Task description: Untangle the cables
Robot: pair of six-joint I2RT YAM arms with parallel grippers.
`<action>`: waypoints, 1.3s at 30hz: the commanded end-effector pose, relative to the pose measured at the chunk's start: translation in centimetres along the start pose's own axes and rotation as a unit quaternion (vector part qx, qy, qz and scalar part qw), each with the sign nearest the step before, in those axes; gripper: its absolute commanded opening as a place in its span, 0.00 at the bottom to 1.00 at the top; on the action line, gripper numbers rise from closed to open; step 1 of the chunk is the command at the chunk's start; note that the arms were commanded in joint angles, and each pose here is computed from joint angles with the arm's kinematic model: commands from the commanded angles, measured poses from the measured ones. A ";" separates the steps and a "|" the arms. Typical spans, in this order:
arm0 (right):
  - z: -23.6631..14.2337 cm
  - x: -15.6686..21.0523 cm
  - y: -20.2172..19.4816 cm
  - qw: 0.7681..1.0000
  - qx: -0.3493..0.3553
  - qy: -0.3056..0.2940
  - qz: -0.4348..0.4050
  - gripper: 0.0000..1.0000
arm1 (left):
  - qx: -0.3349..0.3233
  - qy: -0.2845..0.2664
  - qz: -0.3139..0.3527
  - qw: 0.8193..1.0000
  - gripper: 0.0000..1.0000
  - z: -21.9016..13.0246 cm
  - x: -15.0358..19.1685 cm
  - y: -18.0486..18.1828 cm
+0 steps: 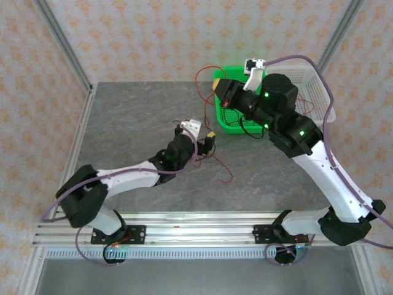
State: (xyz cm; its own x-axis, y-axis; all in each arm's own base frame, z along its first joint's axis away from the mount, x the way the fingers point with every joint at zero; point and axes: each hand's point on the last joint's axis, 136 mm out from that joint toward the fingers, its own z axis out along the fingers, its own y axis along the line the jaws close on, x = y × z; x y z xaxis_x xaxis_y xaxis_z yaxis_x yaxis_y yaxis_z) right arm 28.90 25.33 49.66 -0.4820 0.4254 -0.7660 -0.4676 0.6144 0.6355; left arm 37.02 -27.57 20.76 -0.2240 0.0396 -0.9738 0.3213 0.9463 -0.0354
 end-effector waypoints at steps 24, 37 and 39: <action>-6.8 -17.3 -6.5 0.946 0.222 -0.212 -0.105 0.00 | -0.060 0.011 -0.118 0.991 0.92 -0.1 6.2 6.8; -4.4 -23.4 -23.5 0.921 0.313 -0.218 -0.082 0.00 | -0.038 -0.020 -0.136 0.990 0.99 -4.4 -0.6 7.0; -3.8 -23.4 -25.9 0.917 0.330 -0.209 -0.084 0.00 | -0.033 -0.022 -0.142 0.989 0.99 -5.1 -1.2 7.0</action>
State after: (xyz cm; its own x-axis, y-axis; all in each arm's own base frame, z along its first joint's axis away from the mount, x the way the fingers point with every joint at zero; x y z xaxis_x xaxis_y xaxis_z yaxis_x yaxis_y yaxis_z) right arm 48.13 -2.59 51.28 -0.0740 0.4479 -0.8910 0.1398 0.8893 0.4354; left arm 35.34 -19.31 22.12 -0.2253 -0.2353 -0.9454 0.1816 0.9432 -0.2780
